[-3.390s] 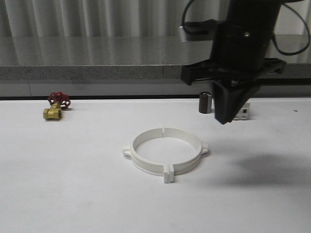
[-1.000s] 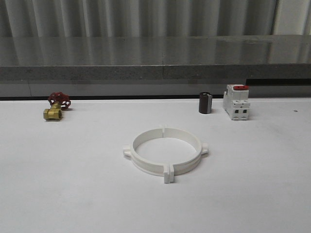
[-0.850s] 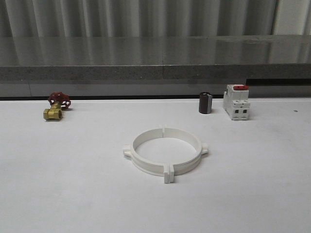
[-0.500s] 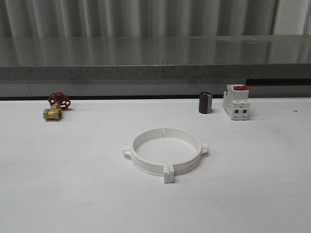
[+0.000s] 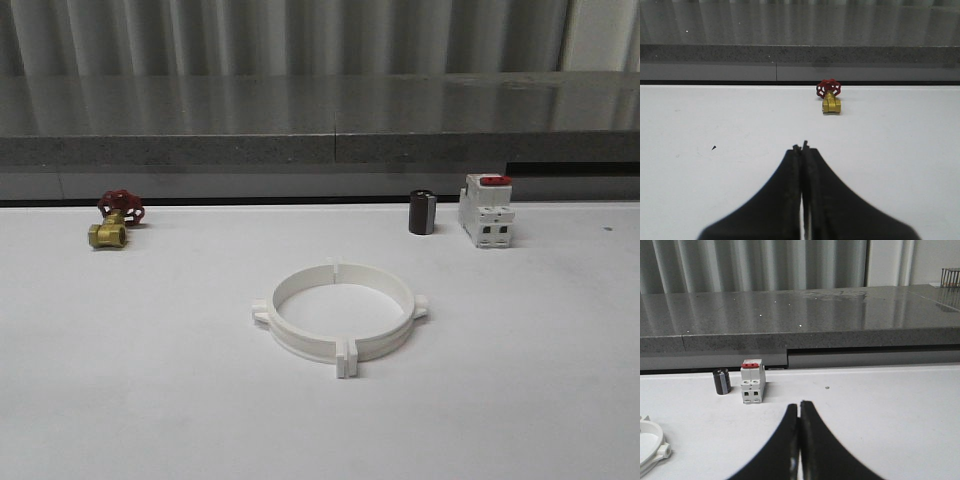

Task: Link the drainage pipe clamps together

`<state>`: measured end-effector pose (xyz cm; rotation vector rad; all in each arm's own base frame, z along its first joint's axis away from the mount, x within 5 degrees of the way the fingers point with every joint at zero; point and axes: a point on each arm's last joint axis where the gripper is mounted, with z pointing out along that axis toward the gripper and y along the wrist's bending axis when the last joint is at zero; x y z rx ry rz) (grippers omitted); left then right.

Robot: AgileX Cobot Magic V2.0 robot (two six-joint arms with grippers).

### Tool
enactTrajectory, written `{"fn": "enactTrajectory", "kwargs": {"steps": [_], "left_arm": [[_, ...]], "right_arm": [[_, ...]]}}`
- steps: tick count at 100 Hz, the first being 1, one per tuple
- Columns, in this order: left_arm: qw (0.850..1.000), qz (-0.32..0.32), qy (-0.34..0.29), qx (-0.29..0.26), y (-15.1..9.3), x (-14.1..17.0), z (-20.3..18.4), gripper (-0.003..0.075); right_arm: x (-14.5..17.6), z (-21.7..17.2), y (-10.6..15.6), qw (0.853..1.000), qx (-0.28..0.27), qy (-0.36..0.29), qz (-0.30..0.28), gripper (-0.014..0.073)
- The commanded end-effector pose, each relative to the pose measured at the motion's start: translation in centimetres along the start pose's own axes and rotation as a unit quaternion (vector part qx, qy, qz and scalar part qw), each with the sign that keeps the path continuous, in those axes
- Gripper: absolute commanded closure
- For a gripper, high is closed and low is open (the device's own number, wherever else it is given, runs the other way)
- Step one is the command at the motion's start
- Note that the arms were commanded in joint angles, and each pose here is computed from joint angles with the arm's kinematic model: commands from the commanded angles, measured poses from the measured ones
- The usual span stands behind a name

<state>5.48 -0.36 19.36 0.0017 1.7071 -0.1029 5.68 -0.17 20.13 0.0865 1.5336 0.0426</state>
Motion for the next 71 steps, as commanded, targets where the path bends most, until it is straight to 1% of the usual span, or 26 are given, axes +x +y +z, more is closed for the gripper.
{"fn": "enactTrajectory", "kwargs": {"steps": [1, 10, 22, 71], "left_arm": [[0.999, -0.006, -0.036, 0.004, -0.01, 0.31, 0.02, 0.0740], [0.999, -0.004, -0.037, 0.004, 0.00, 0.32, 0.02, 0.0740], [0.999, -0.004, -0.052, 0.005, -0.03, 0.04, 0.00, 0.0740], [0.999, -0.004, -0.047, 0.005, -0.02, 0.12, 0.01, 0.0740]], "right_arm": [[-1.36, -0.28, 0.11, 0.998, -0.003, -0.058, -0.002, 0.0662], [-1.36, -0.28, 0.11, 0.998, -0.003, -0.058, -0.002, 0.0662], [-1.36, -0.28, 0.11, 0.998, -0.003, -0.058, -0.002, 0.0662], [-1.36, -0.28, 0.11, 0.998, -0.003, -0.058, -0.002, 0.0662]]}}
